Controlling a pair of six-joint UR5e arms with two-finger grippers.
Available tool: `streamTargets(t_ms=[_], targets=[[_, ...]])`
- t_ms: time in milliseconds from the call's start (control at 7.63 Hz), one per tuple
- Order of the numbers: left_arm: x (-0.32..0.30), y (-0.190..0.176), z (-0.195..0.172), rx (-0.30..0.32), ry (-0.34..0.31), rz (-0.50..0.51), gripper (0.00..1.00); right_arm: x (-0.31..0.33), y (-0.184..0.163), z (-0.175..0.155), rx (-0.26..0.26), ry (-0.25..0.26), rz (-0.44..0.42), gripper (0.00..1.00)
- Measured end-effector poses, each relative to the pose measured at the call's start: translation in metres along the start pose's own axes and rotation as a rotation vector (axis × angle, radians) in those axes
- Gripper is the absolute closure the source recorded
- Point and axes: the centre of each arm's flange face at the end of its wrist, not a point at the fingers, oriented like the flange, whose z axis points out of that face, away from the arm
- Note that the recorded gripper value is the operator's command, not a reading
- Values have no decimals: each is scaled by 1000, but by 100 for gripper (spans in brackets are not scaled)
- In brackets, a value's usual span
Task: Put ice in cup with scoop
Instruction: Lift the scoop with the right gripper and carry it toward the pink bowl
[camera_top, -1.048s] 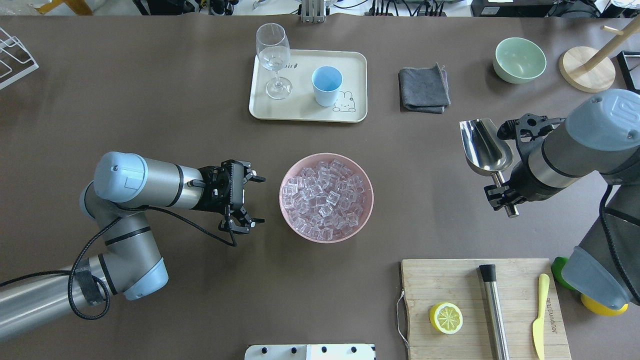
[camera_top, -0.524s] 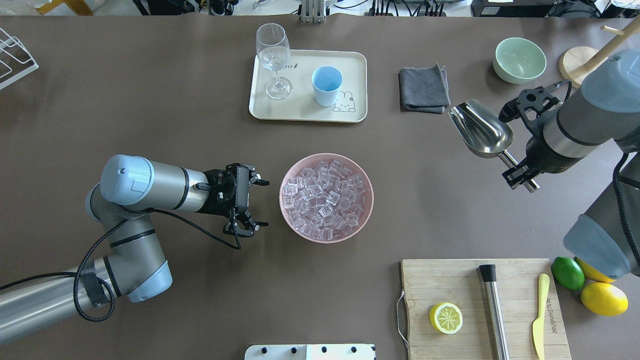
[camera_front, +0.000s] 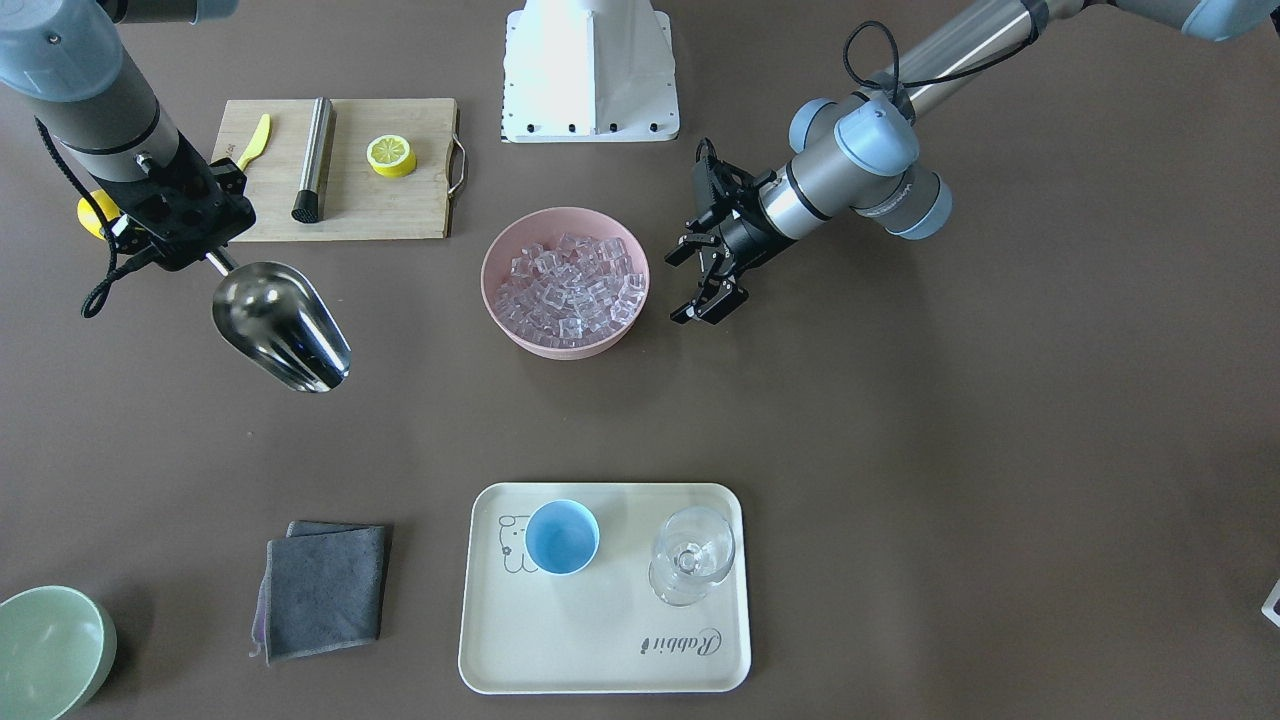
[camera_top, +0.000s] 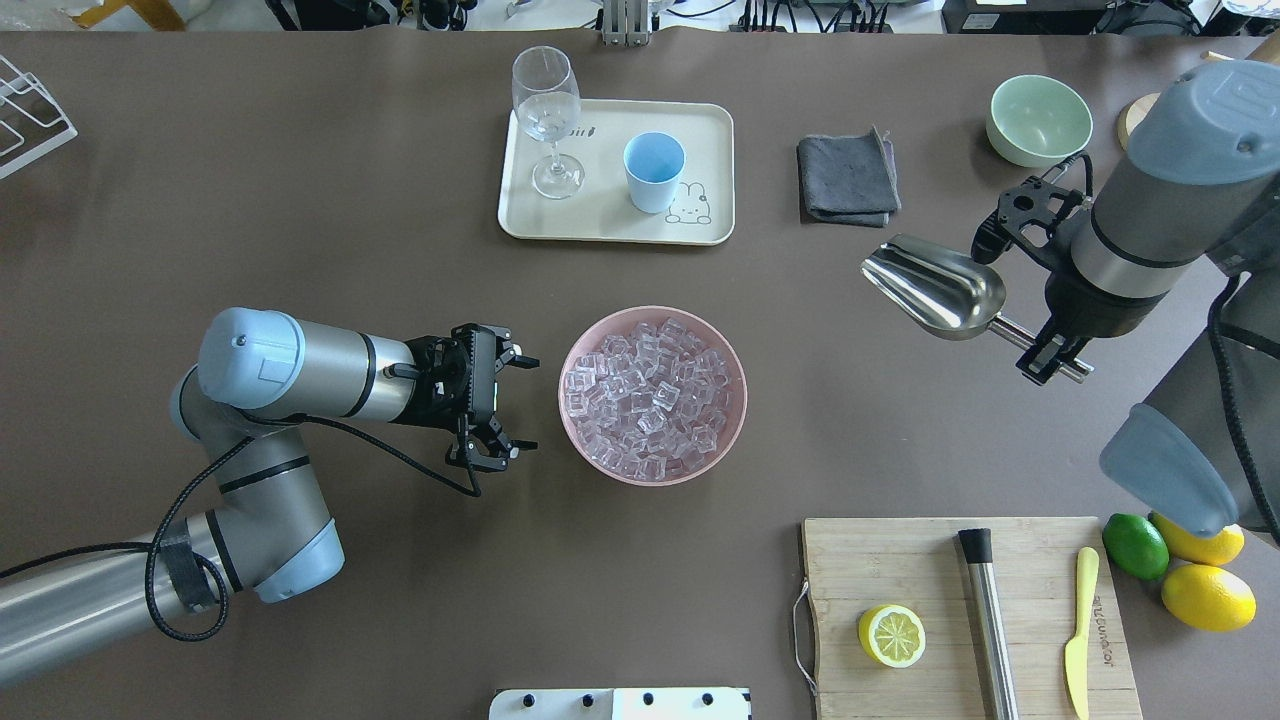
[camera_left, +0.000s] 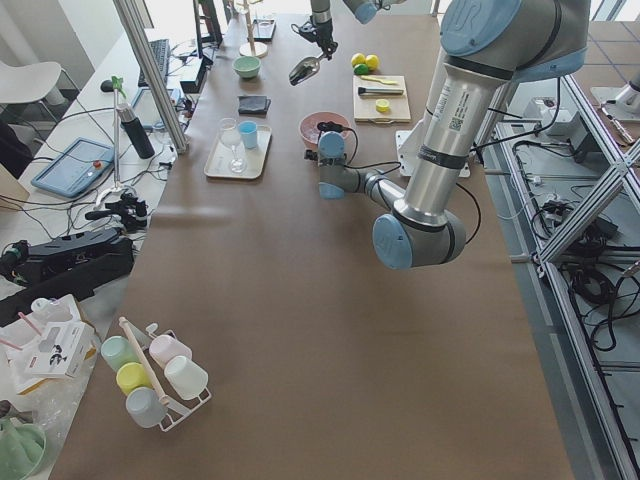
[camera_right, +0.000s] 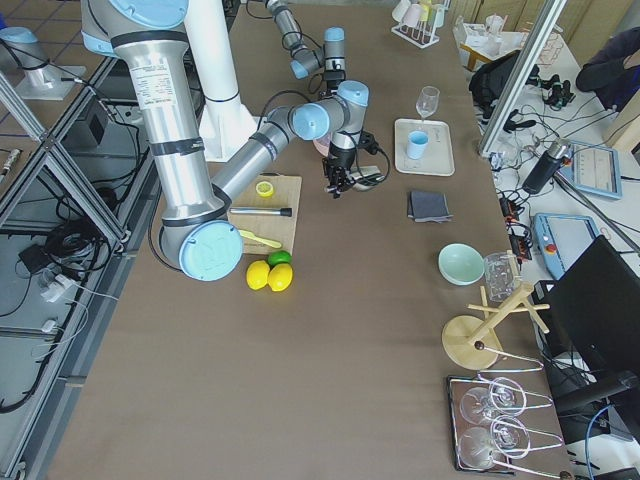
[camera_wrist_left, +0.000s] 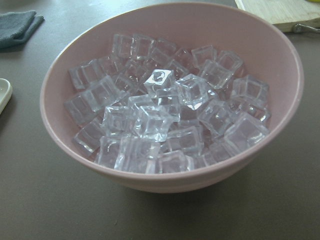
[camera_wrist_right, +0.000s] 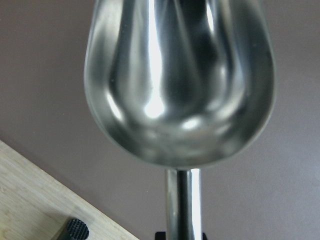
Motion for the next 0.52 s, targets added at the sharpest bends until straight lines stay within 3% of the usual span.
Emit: streamTargets(t_ms=[262,524], targets=[[-2,3,-3,4,-13,0,2,-8,1,-14,-28,3,-114,100],[-5,6,-5,-2,-18,-3,2,-22,-11,-42,-89,38,-180,100]])
